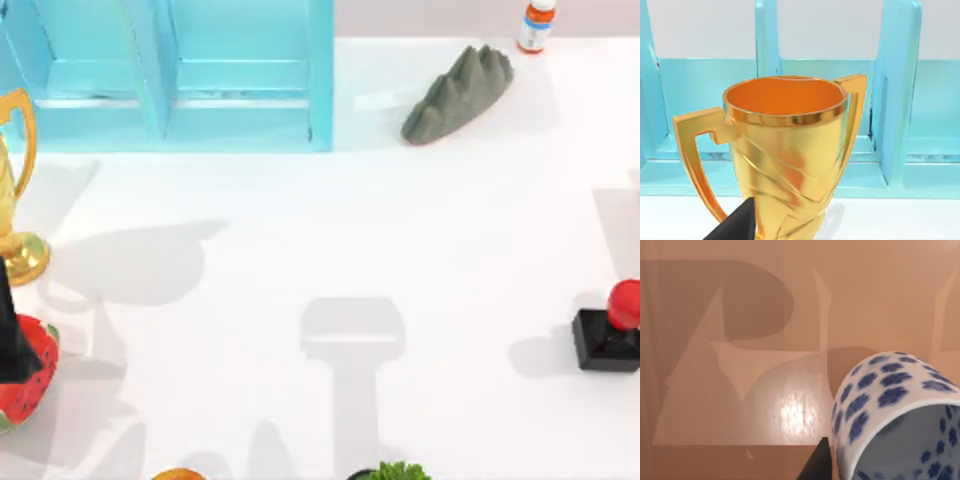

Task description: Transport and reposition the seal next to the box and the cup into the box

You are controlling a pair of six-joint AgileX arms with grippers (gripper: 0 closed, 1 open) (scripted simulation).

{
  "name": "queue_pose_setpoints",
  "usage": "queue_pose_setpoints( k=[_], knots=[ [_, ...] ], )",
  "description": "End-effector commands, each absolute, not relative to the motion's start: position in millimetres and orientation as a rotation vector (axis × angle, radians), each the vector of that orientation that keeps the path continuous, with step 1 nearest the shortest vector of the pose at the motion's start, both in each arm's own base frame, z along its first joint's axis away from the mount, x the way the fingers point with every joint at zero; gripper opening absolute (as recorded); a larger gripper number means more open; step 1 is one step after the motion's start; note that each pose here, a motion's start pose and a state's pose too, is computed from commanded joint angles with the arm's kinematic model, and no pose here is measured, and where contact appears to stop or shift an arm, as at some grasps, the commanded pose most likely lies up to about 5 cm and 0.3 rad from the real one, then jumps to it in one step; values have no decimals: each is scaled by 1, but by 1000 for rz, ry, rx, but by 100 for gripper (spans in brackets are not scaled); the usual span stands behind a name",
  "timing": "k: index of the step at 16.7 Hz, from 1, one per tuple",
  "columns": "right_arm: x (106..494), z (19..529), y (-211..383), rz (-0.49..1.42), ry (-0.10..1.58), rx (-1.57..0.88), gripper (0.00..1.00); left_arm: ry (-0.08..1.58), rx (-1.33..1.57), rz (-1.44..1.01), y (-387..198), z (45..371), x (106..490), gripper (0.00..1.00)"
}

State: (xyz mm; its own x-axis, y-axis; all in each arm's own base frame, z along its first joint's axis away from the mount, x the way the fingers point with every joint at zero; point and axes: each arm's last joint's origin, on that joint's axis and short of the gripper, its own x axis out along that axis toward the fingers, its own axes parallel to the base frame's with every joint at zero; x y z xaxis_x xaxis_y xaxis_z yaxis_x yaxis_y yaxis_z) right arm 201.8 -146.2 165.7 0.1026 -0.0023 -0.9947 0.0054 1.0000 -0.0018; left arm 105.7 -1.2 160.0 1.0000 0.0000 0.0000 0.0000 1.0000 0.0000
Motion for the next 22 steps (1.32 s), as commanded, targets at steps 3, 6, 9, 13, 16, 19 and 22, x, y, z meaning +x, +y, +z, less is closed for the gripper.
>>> queue_pose_setpoints(
  k=[3,6,9,13,16,19,22],
  knots=[
    [202,166,-146,-6,1468,2,98,0,0,0,-1,160,106,100],
    [202,166,-146,-6,1468,2,100,0,0,0,-1,160,106,100],
    [202,166,-146,-6,1468,2,100,0,0,0,-1,160,106,100],
    [202,166,-146,-7,1467,2,100,0,0,0,-1,160,106,100],
    [204,176,-148,-3,1472,2,100,0,0,0,-1,160,106,100],
    [205,190,-149,-5,1470,2,100,0,0,0,-1,160,106,100],
    [206,204,-150,-6,1469,7,100,0,0,0,-1,160,106,100]
  ],
)
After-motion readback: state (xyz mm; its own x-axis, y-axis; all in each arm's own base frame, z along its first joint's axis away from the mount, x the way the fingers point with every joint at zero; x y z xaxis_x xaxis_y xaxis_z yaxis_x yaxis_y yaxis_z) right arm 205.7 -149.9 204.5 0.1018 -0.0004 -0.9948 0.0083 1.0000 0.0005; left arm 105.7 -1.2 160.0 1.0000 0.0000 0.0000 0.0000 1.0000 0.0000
